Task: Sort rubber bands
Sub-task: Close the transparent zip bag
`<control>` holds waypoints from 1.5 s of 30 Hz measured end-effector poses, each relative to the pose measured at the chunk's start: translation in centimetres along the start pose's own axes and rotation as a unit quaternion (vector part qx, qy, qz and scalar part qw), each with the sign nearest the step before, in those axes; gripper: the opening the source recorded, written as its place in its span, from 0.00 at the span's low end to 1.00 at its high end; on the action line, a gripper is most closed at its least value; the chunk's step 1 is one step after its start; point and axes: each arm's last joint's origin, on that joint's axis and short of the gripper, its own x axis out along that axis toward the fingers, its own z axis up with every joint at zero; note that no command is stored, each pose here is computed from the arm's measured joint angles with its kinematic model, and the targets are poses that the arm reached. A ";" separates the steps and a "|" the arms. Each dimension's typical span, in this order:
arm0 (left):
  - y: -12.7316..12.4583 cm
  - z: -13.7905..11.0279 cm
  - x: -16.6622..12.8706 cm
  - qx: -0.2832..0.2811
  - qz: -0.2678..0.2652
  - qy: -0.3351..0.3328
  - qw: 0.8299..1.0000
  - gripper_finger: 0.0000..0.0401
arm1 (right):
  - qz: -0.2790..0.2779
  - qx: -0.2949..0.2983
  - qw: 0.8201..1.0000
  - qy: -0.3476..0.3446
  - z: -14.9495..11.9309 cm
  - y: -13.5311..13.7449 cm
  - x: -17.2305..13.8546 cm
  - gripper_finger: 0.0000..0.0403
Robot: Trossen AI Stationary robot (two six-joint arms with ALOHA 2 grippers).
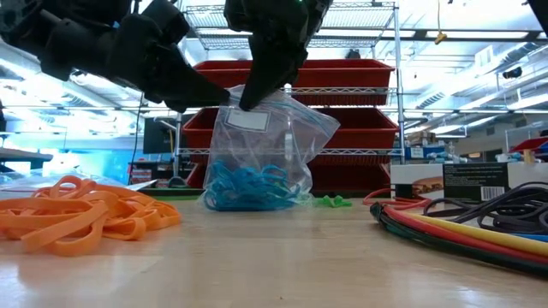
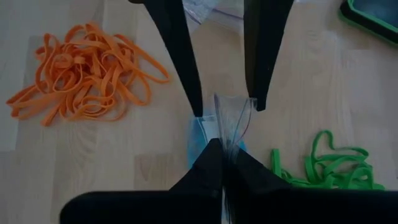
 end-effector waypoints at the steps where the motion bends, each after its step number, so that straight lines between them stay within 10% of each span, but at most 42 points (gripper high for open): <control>1: 0.1 0.0 0.0 -0.001 0.001 0.000 1.000 0.32 | 0.000 0.000 1.000 0.000 0.0 0.0 0.0 0.00; 45: 1.5 -0.5 1.8 -0.048 -0.055 -0.023 0.997 0.18 | -0.001 0.002 1.000 0.001 0.0 -0.2 0.0 0.00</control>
